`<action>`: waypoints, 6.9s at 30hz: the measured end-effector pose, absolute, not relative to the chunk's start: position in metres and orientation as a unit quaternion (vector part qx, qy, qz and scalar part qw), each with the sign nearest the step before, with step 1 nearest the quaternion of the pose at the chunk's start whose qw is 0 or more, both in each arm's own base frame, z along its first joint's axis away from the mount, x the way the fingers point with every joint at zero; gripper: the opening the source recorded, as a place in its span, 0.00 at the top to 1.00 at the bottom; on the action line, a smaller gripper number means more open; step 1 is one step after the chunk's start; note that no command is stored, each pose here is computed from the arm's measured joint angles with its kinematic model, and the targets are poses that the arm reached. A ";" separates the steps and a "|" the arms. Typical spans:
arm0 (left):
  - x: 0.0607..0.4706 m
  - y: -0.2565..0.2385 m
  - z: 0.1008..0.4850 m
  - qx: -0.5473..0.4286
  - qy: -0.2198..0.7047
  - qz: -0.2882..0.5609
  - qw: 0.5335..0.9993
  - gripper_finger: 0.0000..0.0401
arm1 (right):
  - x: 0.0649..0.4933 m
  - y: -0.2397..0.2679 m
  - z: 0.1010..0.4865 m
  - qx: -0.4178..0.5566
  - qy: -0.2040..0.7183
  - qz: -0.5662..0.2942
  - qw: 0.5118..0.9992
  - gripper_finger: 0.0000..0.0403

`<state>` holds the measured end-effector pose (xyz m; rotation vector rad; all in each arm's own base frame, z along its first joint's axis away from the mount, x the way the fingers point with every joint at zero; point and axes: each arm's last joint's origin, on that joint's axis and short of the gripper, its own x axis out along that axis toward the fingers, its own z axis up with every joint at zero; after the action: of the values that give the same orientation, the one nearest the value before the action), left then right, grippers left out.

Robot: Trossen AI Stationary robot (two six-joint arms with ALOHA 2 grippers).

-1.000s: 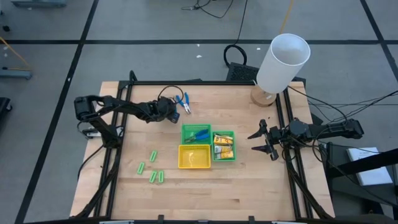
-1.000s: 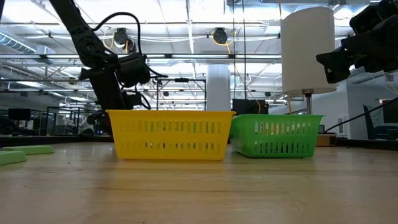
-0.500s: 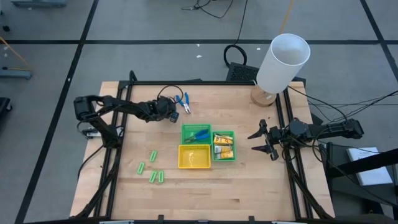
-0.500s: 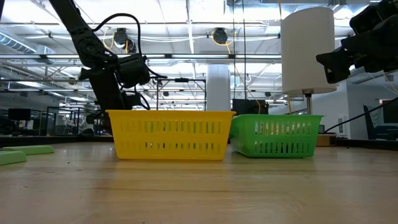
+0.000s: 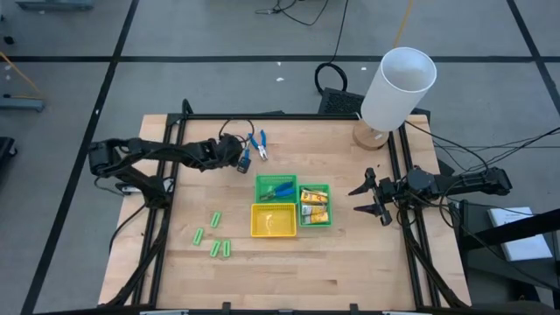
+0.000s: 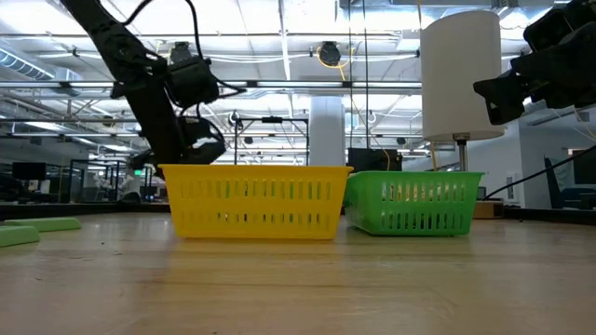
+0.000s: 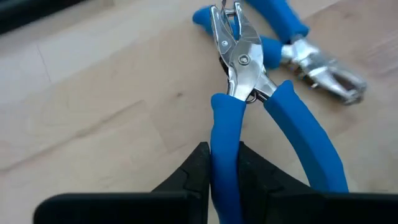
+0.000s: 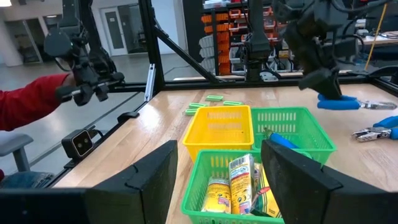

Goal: Pick & Place School Supplies
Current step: Put the blue hole puncher into the right green bin

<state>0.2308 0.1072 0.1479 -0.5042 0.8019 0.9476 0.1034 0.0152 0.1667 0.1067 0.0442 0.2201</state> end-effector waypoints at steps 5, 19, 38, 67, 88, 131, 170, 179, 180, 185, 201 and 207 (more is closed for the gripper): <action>0.228 0.106 0.161 -0.229 0.348 0.437 0.797 0.88 | 0.103 0.015 0.167 0.053 0.022 0.110 0.992 0.44; 0.243 0.082 0.185 -0.168 0.296 0.354 0.871 0.88 | 0.103 0.015 0.167 0.053 0.022 0.110 0.992 0.44; 0.273 0.031 0.202 0.041 0.238 0.076 0.968 0.87 | 0.103 0.015 0.167 0.053 0.022 0.110 0.992 0.44; 0.301 0.029 0.148 0.098 0.276 0.010 0.956 0.84 | 0.103 0.015 0.167 0.053 0.022 0.110 0.992 0.44; 0.297 0.037 0.143 0.087 0.306 0.021 0.948 0.84 | 0.103 0.015 0.167 0.053 0.022 0.110 0.992 0.44; 0.298 0.045 0.147 0.047 0.282 0.039 0.957 0.59 | 0.103 0.015 0.167 0.053 0.022 0.110 0.992 0.44; 0.251 0.142 0.132 -0.301 0.237 0.471 0.795 0.31 | 0.103 0.015 0.167 0.053 0.022 0.110 0.992 0.44; 0.255 0.150 0.141 -0.311 0.181 0.459 0.812 0.22 | 0.103 0.015 0.167 0.053 0.022 0.110 0.992 0.44; 0.256 0.149 0.142 -0.314 0.174 0.450 0.817 0.23 | 0.103 0.015 0.167 0.053 0.022 0.110 0.992 0.44; 0.269 0.151 0.144 -0.312 0.182 0.424 0.831 0.28 | 0.103 0.015 0.167 0.053 0.022 0.110 0.992 0.44; 0.321 0.175 0.131 -0.249 0.373 0.378 0.810 0.33 | 0.103 0.015 0.167 0.053 0.022 0.110 0.992 0.44; 0.308 0.173 0.161 -0.213 0.403 0.437 0.775 0.38 | 0.103 0.015 0.167 0.053 0.022 0.110 0.992 0.44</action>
<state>0.3080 0.1731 0.1607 -0.4608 0.8733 0.9453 0.1034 0.0152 0.1666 0.1067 0.0445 0.2197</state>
